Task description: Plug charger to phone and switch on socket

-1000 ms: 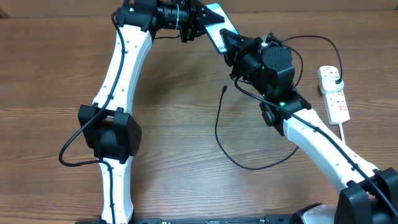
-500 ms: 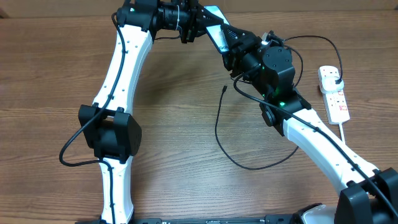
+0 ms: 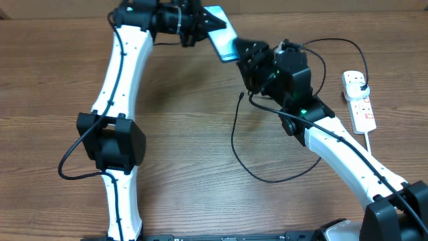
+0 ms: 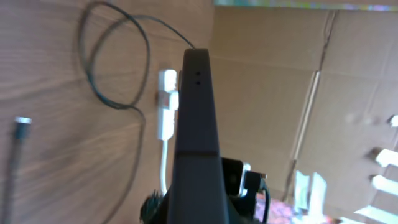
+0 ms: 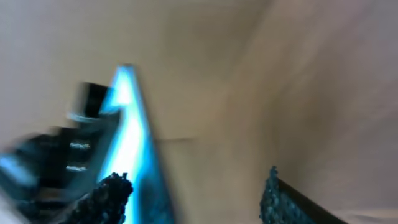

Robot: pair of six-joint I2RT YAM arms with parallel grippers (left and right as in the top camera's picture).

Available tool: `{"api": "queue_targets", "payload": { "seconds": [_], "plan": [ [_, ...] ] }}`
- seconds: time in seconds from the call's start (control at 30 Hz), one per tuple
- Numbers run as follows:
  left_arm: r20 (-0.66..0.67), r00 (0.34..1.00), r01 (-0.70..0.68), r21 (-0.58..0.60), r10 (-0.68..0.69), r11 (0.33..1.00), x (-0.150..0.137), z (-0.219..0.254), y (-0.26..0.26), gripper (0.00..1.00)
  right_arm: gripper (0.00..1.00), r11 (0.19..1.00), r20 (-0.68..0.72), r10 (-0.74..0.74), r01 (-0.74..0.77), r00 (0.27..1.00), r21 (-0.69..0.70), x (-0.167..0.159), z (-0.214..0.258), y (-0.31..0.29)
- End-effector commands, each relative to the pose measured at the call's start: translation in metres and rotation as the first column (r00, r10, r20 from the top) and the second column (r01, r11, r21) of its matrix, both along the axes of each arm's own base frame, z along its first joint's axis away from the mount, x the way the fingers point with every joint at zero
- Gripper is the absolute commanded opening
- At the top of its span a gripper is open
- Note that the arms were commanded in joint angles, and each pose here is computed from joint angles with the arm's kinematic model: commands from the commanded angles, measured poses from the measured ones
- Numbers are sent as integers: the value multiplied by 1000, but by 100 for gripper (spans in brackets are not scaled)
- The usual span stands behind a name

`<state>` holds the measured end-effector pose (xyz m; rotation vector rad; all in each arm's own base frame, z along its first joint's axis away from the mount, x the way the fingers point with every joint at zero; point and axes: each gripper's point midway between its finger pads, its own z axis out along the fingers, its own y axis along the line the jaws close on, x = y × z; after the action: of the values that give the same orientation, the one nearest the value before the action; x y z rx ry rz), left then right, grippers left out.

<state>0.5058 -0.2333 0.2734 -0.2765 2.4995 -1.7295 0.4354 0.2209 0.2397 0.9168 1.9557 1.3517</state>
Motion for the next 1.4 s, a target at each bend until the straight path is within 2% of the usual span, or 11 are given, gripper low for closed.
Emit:
{"api": "queue_targets", "payload": {
  "seconds": [0.0,0.17,0.3,0.37,0.43,0.63,0.7,0.9,1.03,1.37],
  "plan": [
    [181,983,23,47,-31,999,6,4,33,5,77,975,34,98,-89,995,-204,-11,-10,-1],
    [119,993,-27,113,13,993,4,-14,69,4,88,897,-53,174,-180,983,-404,-29,-49,-12],
    [79,996,-44,118,35,992,-1,-20,94,4,88,795,-64,281,-270,958,-543,-40,-64,-16],
    [55,997,-58,109,52,992,-3,-20,106,4,83,765,-72,310,-293,948,-573,-43,-67,-16],
    [54,997,-59,74,55,995,-5,-16,115,4,78,755,-92,312,-306,946,-580,-46,-72,-18],
    [79,996,-46,-47,50,998,-7,4,130,4,77,722,-187,284,-338,940,-603,-47,-80,-26],
    [79,995,-52,-47,56,998,-6,4,133,4,77,707,-221,283,-359,933,-610,-43,-80,-26],
    [77,996,-50,-47,54,998,-7,4,132,4,56,677,-347,254,-423,903,-603,-22,-93,-30],
    [77,996,-50,-46,54,998,-7,4,132,4,53,668,-405,252,-461,879,-585,-12,-110,-25],
    [77,996,-51,-46,54,998,-7,4,132,4,42,705,-497,192,-471,846,-529,-4,-163,-21]
  ]
}}
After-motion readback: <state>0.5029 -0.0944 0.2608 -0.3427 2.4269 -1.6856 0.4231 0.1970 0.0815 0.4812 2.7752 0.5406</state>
